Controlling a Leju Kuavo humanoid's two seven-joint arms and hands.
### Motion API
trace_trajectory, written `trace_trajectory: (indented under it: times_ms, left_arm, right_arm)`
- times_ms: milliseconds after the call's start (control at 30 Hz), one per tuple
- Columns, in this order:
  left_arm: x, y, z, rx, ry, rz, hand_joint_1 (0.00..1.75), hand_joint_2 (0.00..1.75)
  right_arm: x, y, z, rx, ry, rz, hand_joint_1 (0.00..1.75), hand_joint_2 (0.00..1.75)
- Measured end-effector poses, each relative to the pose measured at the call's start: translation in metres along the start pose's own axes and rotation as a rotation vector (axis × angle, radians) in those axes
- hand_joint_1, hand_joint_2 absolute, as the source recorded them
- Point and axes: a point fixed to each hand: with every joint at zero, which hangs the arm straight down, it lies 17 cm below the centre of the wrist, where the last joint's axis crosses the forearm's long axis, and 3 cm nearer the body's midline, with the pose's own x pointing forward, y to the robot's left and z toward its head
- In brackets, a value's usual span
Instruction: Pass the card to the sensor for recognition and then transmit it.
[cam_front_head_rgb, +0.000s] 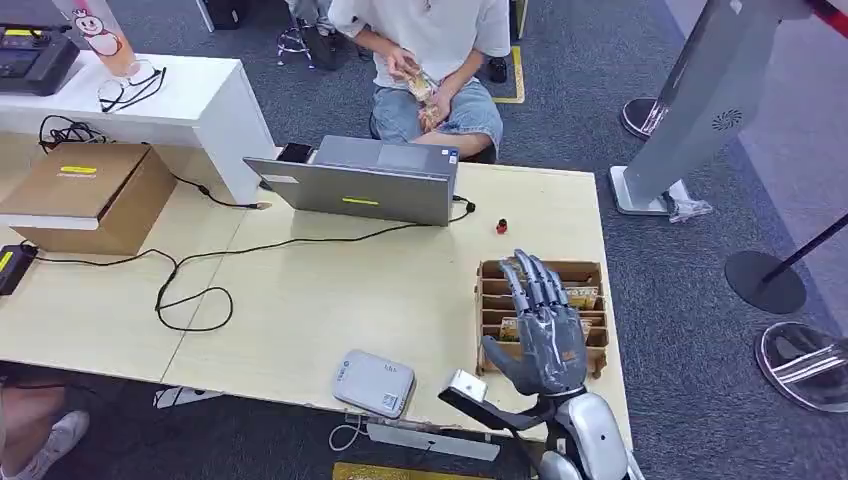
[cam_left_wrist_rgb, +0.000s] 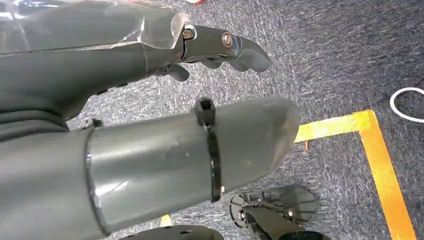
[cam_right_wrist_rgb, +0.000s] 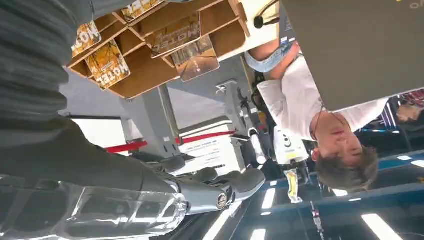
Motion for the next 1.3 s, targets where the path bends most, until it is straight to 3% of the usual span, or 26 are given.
trace_trajectory:
  times_ms: [633, 1300]
  left_arm:
    - [0.000, -0.002, 0.000, -0.010, 0.005, -0.012, 0.00, 0.00]
    - [0.002, -0.002, -0.001, -0.015, 0.012, -0.024, 0.00, 0.00]
  right_arm:
    - [-0.007, 0.016, -0.003, 0.099, 0.037, 0.022, 0.00, 1.75]
    - [-0.013, 0.012, -0.026, 0.106, 0.050, 0.053, 0.00, 1.75]
